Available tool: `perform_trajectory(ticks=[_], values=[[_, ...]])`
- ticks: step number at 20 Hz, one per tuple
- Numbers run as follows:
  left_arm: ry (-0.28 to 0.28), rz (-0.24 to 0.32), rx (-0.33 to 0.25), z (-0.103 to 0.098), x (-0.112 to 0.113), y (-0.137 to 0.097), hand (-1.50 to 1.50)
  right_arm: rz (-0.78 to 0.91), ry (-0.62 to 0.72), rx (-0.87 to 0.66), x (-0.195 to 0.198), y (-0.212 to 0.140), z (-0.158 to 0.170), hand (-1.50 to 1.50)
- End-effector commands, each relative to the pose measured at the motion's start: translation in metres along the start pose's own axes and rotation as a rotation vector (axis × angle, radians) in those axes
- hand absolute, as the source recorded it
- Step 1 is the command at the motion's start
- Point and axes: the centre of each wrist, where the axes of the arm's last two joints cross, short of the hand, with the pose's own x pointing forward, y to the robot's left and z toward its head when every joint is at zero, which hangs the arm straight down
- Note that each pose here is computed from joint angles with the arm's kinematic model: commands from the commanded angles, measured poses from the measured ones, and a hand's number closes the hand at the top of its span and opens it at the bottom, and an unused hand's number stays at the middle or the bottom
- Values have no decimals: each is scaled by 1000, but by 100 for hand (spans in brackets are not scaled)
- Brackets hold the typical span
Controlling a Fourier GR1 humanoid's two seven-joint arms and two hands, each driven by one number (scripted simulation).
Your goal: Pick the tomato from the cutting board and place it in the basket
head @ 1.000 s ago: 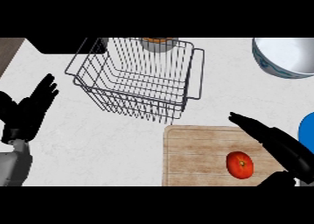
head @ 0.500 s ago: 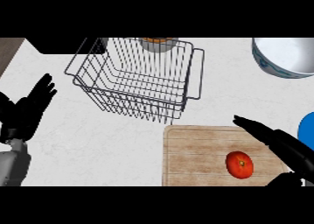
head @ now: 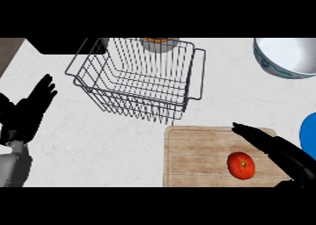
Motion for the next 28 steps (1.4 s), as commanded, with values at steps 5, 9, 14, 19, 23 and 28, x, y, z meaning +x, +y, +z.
perform_trajectory(ticks=[5, 9, 14, 19, 23, 28], values=[[7, 0, -15, 13, -17, -8, 0, 56, 54, -20, -1, 27, -7, -150], [12, 0, 15, 5, 1, 3, 0, 103, 52, 4, 1, 25, -6, -150], [-7, 2, -1, -2, -11, -12, 0, 208, 15, 54, -22, 43, -19, 150], [7, 12, -11, 4, 5, -7, 0, 221, 22, 75, -7, 45, -33, 150], [11, -3, -8, -5, 5, -2, 0, 224, 6, 86, -1, 50, -28, 150], [-6, 12, -34, -10, 2, -14, 0, 181, 15, 3, 114, 114, -80, 150]])
